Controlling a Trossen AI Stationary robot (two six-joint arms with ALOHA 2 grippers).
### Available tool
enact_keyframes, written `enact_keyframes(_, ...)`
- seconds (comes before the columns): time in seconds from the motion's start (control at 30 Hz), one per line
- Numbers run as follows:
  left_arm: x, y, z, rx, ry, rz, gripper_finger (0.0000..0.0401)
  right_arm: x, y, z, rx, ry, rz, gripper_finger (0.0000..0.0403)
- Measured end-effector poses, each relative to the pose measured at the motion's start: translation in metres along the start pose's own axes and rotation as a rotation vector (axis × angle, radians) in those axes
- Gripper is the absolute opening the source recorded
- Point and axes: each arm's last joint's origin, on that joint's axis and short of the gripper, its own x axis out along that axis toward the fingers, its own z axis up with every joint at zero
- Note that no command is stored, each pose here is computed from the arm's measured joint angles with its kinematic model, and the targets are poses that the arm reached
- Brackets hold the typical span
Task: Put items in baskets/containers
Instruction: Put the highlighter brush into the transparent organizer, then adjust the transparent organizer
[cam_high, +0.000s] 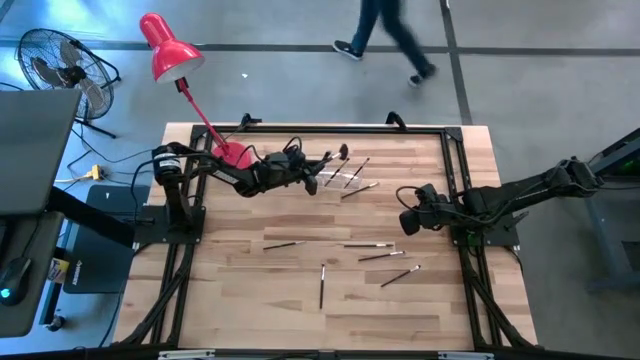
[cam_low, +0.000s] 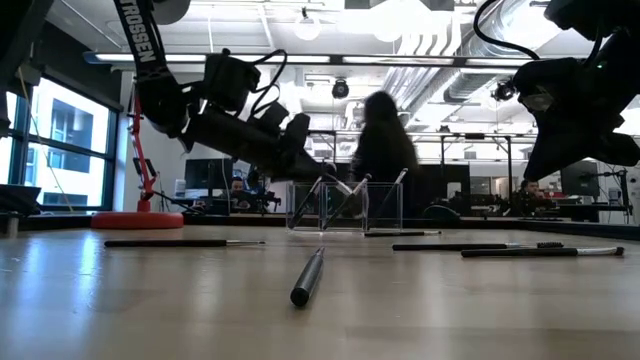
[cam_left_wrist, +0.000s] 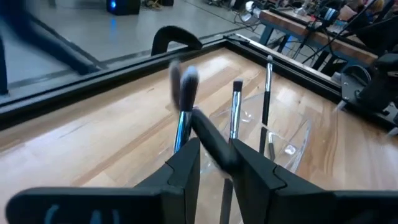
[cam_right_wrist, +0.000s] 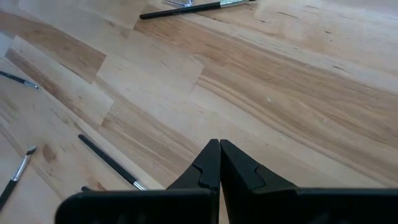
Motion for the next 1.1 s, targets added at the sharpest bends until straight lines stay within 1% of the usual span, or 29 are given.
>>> enact_keyframes(0.4, 0.0, 0.0, 0.0, 0.004, 0.003, -0.008, 0.0085, 0.0, 0.001, 0.001, 0.007, -0.014, 0.003, 0.0)
enact_keyframes(0.57, 0.0, -0.002, 0.005, -0.004, -0.046, -0.038, 0.0085, 0.0, 0.001, 0.001, 0.009, -0.024, 0.003, 0.0)
enact_keyframes(0.7, -0.002, -0.008, 0.013, -0.005, -0.093, -0.153, 0.0085, 0.0, 0.001, 0.001, 0.008, -0.024, 0.003, 0.0)
enact_keyframes(0.77, -0.004, -0.01, 0.018, 0.014, -0.11, -0.185, 0.0085, 0.0, 0.001, 0.001, 0.008, -0.024, 0.003, 0.0)
enact_keyframes(0.93, -0.014, -0.015, 0.039, 0.044, -0.183, -0.204, 0.0085, 0.0, 0.001, 0.001, 0.004, -0.025, 0.002, 0.0)
enact_keyframes(1.1, -0.027, -0.02, 0.06, 0.046, -0.242, -0.218, 0.0085, 0.0, 0.001, 0.002, 0.001, -0.047, -0.005, 0.0)
